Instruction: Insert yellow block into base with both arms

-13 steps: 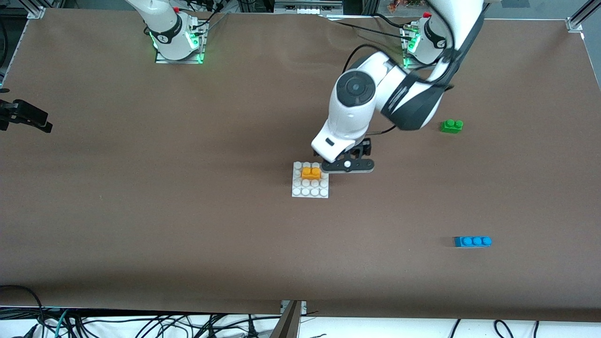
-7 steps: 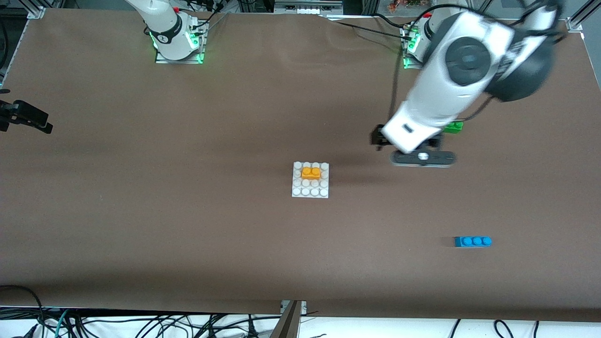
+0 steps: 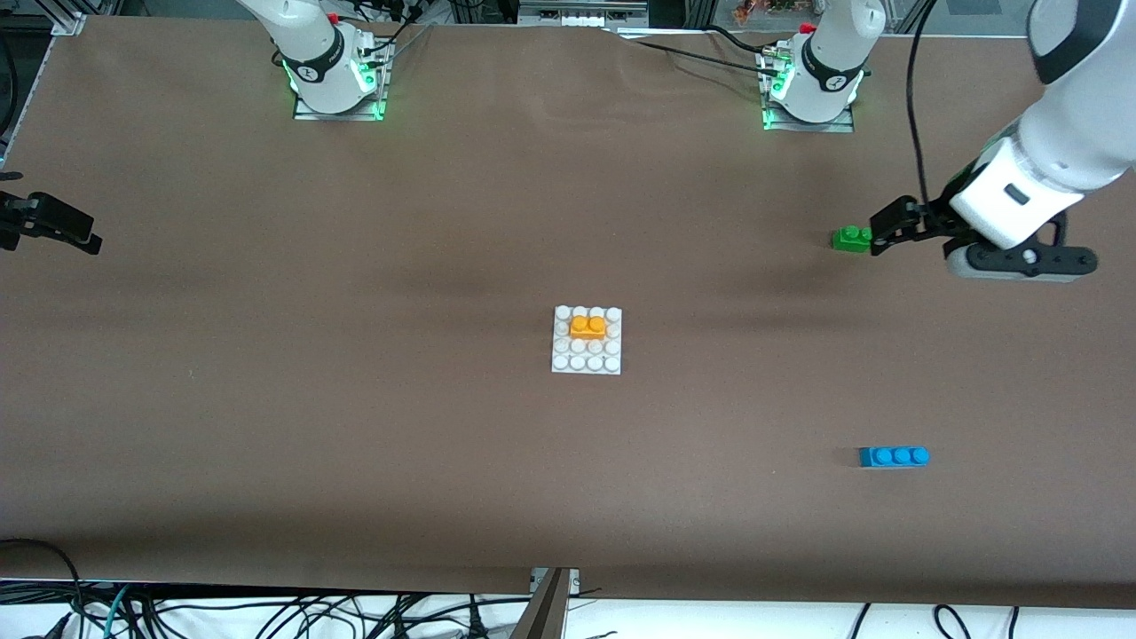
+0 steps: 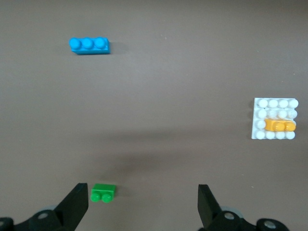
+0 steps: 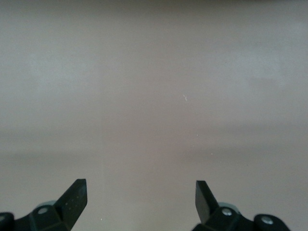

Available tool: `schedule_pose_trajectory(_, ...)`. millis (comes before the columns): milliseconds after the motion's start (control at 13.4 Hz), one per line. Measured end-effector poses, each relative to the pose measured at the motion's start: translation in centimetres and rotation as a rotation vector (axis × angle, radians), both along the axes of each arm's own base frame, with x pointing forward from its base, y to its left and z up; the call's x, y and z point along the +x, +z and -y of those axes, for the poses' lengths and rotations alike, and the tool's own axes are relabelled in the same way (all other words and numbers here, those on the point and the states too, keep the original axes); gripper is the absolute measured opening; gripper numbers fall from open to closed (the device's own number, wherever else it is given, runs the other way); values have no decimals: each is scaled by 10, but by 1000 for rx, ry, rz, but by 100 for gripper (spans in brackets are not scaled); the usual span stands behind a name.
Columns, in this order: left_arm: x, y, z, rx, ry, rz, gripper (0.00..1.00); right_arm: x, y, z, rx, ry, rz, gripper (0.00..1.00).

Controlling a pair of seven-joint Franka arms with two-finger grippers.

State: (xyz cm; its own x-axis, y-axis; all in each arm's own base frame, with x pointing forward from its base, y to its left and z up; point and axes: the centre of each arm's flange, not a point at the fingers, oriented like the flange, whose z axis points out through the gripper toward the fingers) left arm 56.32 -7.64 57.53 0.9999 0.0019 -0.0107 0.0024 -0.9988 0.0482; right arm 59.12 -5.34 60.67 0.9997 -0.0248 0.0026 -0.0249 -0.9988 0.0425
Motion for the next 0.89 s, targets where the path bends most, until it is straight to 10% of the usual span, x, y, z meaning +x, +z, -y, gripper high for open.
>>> schedule_pose_trajectory(894, -24, -9, 9, 32, -29, -1, 100, 0, 0, 0, 0, 0, 0, 100)
